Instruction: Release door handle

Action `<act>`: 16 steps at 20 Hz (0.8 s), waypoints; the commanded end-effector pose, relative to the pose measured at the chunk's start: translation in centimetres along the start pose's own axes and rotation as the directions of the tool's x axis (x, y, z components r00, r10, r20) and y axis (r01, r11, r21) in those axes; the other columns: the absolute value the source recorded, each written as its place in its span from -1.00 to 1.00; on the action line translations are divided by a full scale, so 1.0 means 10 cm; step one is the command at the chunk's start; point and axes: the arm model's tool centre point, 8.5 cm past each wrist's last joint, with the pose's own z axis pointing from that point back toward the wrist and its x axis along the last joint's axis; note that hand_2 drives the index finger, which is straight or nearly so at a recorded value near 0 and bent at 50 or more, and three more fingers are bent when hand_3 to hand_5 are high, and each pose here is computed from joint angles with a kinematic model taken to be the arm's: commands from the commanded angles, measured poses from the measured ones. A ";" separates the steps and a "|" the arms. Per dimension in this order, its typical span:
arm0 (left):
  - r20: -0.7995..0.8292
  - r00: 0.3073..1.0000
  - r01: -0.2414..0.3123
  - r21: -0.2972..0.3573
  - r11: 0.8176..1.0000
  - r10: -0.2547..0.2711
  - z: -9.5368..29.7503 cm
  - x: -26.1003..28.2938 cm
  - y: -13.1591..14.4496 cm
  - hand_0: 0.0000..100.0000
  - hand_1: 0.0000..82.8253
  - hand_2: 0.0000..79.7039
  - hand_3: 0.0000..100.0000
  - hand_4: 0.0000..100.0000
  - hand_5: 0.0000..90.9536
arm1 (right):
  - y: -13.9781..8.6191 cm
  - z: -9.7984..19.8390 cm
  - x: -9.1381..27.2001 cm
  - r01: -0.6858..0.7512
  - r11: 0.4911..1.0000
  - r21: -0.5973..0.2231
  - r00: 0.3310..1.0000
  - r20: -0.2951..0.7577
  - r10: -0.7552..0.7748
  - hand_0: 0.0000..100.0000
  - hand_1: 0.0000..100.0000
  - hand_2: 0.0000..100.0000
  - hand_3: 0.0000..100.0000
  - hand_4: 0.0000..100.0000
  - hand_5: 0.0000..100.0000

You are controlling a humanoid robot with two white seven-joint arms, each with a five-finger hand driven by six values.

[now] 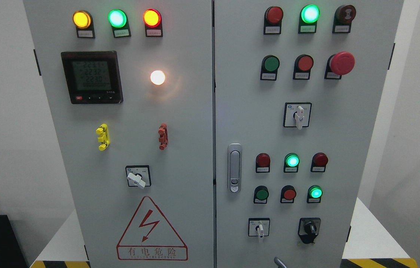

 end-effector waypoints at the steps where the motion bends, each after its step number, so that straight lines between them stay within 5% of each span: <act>1: -0.021 1.000 0.013 0.000 1.000 -0.013 0.01 -0.07 0.00 -0.76 -0.06 -1.00 -1.00 -1.00 -1.00 | -0.03 -0.01 0.01 -0.012 1.000 -0.009 1.000 0.007 0.012 -0.20 -1.00 -1.00 -0.87 -0.89 -0.82; 7: -0.021 1.000 0.013 0.000 1.000 -0.013 0.01 -0.07 0.00 -0.76 -0.06 -1.00 -1.00 -1.00 -1.00 | -0.03 -0.03 0.12 -0.124 0.992 -0.034 0.989 0.076 0.126 -0.25 -0.89 -1.00 -0.74 -0.79 -0.78; 10: -0.021 1.000 0.013 0.000 1.000 -0.013 0.01 -0.07 0.00 -0.76 -0.06 -1.00 -1.00 -1.00 -1.00 | -0.01 -0.03 0.24 -0.234 0.970 -0.068 0.958 0.154 0.242 -0.20 -0.79 -1.00 -0.43 -0.48 -0.56; 15: -0.021 1.000 0.013 0.000 1.000 -0.013 0.01 -0.07 0.00 -0.76 -0.06 -1.00 -1.00 -1.00 -1.00 | 0.10 -0.14 0.43 -0.383 0.918 -0.100 0.885 0.246 0.396 -0.11 -0.56 -1.00 0.31 0.17 0.19; 16: -0.021 1.000 0.013 0.000 1.000 -0.013 0.01 -0.07 0.00 -0.76 -0.06 -1.00 -1.00 -1.00 -1.00 | 0.14 -0.17 0.48 -0.418 0.901 -0.114 0.861 0.267 0.433 -0.11 -0.54 -1.00 0.34 0.20 0.22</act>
